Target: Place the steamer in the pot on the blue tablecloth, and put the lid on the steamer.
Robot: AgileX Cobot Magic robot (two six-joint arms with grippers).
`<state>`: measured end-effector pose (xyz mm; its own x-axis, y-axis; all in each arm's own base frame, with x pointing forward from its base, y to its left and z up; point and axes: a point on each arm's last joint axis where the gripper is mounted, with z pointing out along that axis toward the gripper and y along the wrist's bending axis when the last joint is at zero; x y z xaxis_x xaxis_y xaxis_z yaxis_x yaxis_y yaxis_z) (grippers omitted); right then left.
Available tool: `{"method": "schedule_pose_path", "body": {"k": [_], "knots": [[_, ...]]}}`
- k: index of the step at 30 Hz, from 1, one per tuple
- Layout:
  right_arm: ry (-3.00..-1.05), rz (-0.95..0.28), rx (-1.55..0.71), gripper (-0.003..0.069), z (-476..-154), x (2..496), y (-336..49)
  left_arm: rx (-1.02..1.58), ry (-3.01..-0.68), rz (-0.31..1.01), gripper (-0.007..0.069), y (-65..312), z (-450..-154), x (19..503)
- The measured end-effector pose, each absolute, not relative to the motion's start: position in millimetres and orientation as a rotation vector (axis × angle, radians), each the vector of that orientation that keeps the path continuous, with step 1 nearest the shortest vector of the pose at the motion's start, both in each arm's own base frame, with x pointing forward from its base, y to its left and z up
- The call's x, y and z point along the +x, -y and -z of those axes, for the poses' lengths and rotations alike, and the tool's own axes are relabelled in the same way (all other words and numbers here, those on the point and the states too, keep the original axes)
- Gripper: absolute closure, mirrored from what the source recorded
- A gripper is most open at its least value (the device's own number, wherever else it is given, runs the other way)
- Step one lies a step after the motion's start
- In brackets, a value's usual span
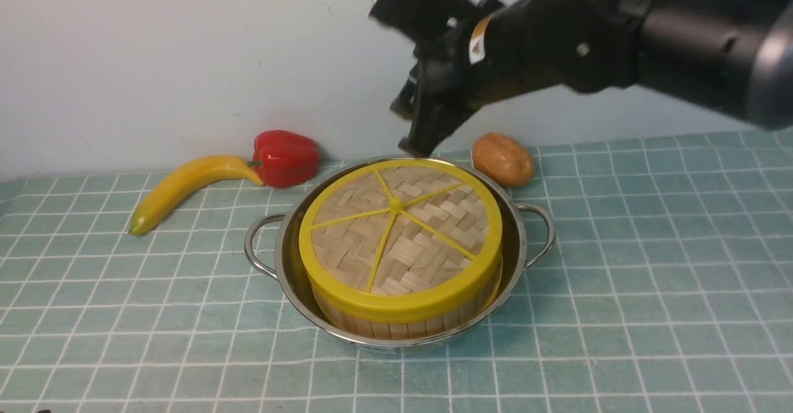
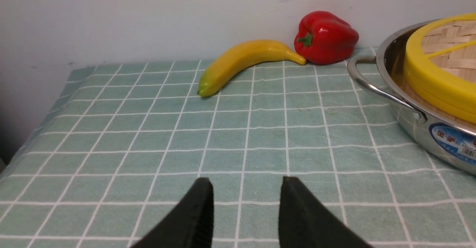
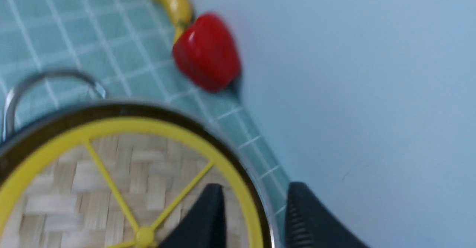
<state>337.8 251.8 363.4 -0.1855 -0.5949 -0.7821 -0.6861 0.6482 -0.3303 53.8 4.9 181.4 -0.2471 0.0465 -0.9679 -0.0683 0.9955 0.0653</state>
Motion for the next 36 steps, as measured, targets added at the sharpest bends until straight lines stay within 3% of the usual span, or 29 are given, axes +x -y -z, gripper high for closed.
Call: {"method": "schedule_pose_path", "body": {"k": [2,4,13,23,26,29,33,36], "knots": [[-1.85,-0.176,-0.889,0.0601,-393,326,-239,-0.016,-1.817,-0.108,0.0382,-5,-181,54],[-1.839,-0.231,-0.791,0.0664,-414,315,-230,-0.016,-1.817,-0.108,0.0382,-5,-181,54],[-1.863,-0.433,-0.589,0.0671,-433,303,-225,-0.016,-1.817,-0.108,0.0382,-5,-181,54],[-1.9,-0.367,-0.609,0.0662,-430,300,-216,-0.016,-1.817,-0.108,0.0382,-5,-181,54],[-1.931,-0.324,-0.598,0.0659,-427,288,-192,-0.016,-1.817,-0.108,0.0382,-5,-181,54],[-1.967,-0.274,-0.494,0.0657,-425,264,-146,-0.016,-1.817,-0.108,0.0382,-5,-181,54],[-1.99,-0.201,-0.282,0.0654,-416,227,-80,-0.016,-1.817,-0.108,0.0382,-5,-181,54],[-1.954,-0.105,0.003,0.065,-399,169,-19,-0.016,-1.817,-0.108,0.0382,-5,-181,54]]}}
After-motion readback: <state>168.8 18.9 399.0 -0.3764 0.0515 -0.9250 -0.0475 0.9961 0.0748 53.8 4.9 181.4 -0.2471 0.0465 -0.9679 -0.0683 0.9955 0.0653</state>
